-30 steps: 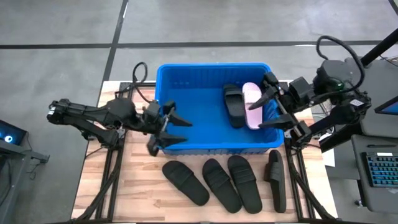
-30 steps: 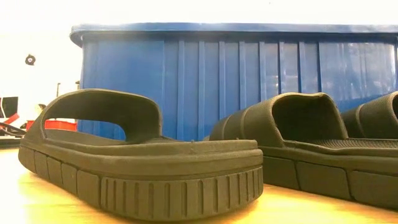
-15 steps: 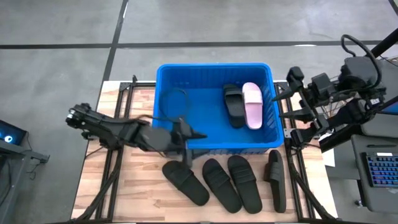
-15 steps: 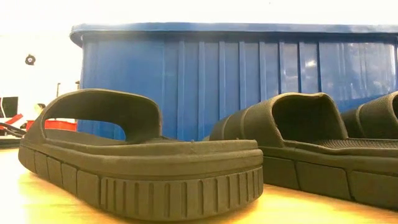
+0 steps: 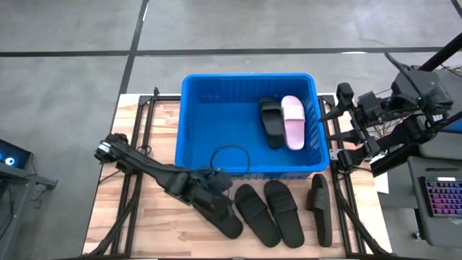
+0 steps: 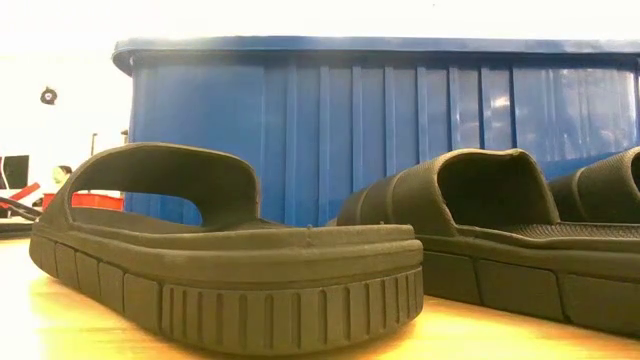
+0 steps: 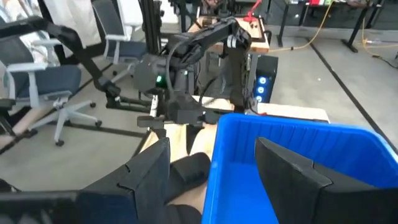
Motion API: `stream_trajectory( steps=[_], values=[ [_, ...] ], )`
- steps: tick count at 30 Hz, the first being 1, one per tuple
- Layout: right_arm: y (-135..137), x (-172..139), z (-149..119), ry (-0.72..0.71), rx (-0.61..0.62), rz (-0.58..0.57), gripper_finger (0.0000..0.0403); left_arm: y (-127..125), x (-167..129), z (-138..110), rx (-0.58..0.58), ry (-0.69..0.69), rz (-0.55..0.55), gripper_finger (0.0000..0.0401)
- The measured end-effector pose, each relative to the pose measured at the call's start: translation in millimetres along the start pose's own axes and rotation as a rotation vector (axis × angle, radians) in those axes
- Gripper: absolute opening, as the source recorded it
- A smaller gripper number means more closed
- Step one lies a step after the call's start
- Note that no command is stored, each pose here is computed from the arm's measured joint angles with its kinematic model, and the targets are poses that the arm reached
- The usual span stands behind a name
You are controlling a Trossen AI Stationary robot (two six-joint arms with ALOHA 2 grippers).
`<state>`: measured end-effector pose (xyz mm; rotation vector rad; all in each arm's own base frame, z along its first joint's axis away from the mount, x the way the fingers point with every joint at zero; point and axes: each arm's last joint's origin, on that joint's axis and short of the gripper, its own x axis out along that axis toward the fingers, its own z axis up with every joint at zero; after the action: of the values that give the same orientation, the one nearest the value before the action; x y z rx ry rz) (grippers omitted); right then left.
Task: Pick and place slides into bin
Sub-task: Put the black slide into the blue bin
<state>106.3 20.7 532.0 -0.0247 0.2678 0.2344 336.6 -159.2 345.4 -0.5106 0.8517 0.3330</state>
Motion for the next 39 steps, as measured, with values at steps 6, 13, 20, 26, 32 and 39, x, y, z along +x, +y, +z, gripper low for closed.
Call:
stream_trajectory(
  steps=[6,13,20,26,32,39],
  values=[
    [0,8,0,0.024,-0.025,0.001,0.0224,-6,33,-25,-0.069,0.194,0.058,0.0246],
    [-1,13,-1,0.042,-0.026,0.001,0.0224,-16,59,-47,-0.153,0.347,0.079,0.0246],
    [-1,18,-1,0.052,-0.041,-0.001,0.0224,-14,82,-61,-0.293,0.395,0.203,0.0246],
    [-1,22,-1,0.062,-0.041,-0.002,0.0224,-15,98,-68,-0.399,0.398,0.254,0.0246],
    [-2,25,0,0.069,-0.041,-0.005,0.0224,-14,111,-74,-0.496,0.401,0.305,0.0246],
    [-2,29,0,0.078,-0.041,-0.004,0.0224,-16,107,-71,-0.503,0.402,0.302,0.0246]
  ],
)
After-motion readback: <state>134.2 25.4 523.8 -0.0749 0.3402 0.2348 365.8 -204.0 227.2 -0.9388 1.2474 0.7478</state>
